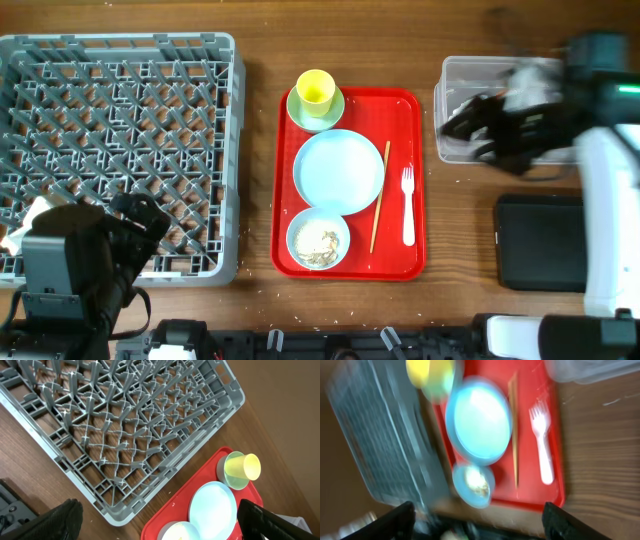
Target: Sort waste into correct bins and load items into the dishwasher rack
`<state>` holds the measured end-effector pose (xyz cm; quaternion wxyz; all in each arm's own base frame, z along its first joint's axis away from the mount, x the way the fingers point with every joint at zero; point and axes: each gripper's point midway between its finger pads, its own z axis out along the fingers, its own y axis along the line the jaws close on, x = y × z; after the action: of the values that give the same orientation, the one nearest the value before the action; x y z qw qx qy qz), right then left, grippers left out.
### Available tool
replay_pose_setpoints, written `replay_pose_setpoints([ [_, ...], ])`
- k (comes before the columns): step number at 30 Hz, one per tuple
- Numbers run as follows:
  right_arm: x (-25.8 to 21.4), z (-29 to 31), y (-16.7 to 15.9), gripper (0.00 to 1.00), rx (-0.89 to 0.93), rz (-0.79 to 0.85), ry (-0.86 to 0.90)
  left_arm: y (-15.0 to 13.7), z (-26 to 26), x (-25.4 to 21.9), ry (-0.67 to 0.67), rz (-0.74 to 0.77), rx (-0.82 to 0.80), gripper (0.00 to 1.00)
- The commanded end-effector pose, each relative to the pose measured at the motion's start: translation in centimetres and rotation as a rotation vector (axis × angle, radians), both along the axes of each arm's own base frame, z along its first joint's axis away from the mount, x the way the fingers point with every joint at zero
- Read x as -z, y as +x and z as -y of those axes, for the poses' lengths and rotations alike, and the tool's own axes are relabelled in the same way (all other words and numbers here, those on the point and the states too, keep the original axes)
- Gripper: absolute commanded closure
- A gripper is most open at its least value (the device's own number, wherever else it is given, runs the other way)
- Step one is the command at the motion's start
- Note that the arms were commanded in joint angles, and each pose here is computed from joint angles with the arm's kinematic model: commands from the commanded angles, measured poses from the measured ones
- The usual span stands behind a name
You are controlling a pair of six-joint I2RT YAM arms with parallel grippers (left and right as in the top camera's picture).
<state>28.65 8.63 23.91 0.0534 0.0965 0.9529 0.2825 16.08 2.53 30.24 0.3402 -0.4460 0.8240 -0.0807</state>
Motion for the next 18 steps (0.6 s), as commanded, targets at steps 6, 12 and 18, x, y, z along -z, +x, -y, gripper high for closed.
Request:
replay_pose_setpoints([
  [6, 11.7, -19.0, -7.8, 0.19, -0.365, 0.046, -0.188, 0.0, -0.4, -0.3, 0.016, 0.010, -0.017, 0.00],
  [12, 16.1, -23.6, -11.8, 0.23, -0.484, 0.166, -0.364, 0.0, -0.4, -0.3, 0.016, 0.010, -0.017, 0.00],
  [18, 21.4, -24.7, -12.6, 0.59, -0.544, 0.183, -0.491, 0.0, -0.4, -0.3, 0.016, 0.010, -0.017, 0.00],
])
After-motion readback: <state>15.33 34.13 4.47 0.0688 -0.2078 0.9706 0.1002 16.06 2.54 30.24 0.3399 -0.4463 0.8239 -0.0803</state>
